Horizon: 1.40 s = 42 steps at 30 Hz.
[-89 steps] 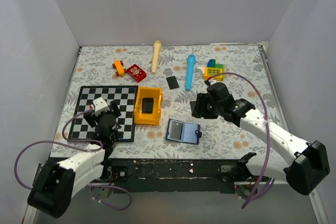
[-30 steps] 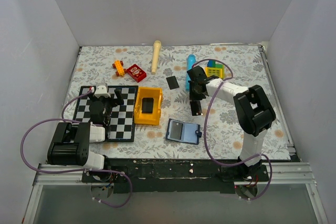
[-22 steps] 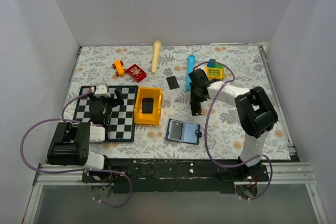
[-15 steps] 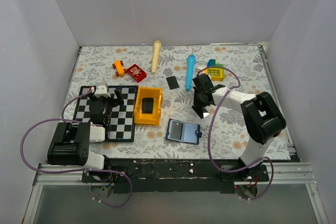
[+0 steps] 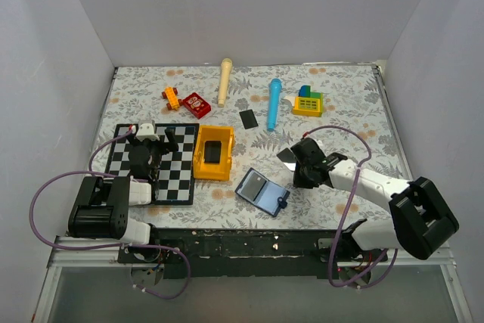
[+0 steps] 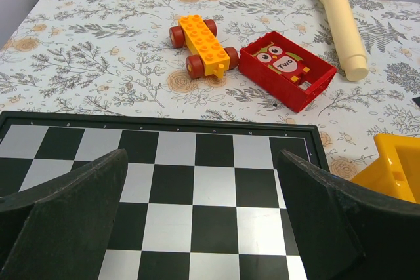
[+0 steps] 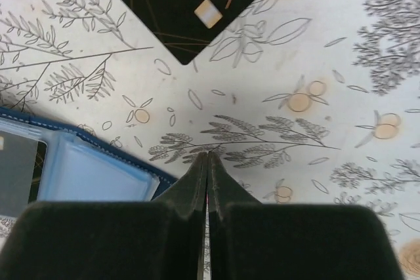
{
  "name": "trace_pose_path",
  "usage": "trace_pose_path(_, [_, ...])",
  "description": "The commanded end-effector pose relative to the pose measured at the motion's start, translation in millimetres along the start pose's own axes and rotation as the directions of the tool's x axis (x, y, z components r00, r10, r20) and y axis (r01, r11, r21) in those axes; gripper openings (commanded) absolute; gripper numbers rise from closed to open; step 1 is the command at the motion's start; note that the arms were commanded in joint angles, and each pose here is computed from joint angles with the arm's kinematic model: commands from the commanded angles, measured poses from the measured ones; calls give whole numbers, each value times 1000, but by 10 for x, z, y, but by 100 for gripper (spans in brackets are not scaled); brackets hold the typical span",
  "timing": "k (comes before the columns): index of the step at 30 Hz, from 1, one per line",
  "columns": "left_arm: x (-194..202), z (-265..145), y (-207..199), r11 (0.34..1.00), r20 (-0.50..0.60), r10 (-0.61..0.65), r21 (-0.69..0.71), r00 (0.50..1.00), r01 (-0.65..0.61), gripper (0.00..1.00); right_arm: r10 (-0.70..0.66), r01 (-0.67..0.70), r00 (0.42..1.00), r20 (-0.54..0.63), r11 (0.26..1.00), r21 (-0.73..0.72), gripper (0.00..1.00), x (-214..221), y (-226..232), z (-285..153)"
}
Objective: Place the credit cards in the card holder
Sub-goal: Move the credit card to the corner of the board.
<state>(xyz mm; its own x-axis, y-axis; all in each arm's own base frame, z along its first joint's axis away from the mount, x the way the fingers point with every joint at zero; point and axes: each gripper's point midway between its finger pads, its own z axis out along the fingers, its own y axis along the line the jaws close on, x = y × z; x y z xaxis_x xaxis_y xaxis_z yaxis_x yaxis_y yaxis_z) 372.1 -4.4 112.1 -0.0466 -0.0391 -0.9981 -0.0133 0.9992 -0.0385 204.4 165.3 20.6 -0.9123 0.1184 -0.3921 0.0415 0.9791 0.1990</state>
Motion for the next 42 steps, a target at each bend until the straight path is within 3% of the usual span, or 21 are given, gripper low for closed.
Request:
trace_pose_path(1, [-87, 34, -18, 1000, 24, 13, 11, 1000, -14, 98, 0, -11, 994, 113, 995, 100, 1, -394, -99, -167])
trace_pose_path(7, [-87, 33, -23, 1000, 24, 13, 12, 1000, -14, 98, -65, 43, 984, 168, 990, 136, 4, -1057, 123, -23])
trace_pose_path(12, [-87, 33, -23, 1000, 24, 13, 12, 1000, -14, 98, -54, 32, 975, 216, 994, 101, 15, -1363, 277, 127])
trace_pose_path(20, [-87, 34, -18, 1000, 24, 12, 11, 1000, -12, 98, -71, 54, 980, 184, 994, 97, 33, -1389, 299, 432])
trace_pose_path(34, [-81, 30, -17, 1000, 23, 13, 11, 1000, -14, 98, -139, 115, 966, 218, 986, 120, 43, -1640, 386, 536])
trace_pose_path(42, [-80, 30, -26, 1000, 23, 12, 14, 1000, -12, 98, -82, 63, 991, 104, 982, 176, 43, -1203, 134, 645])
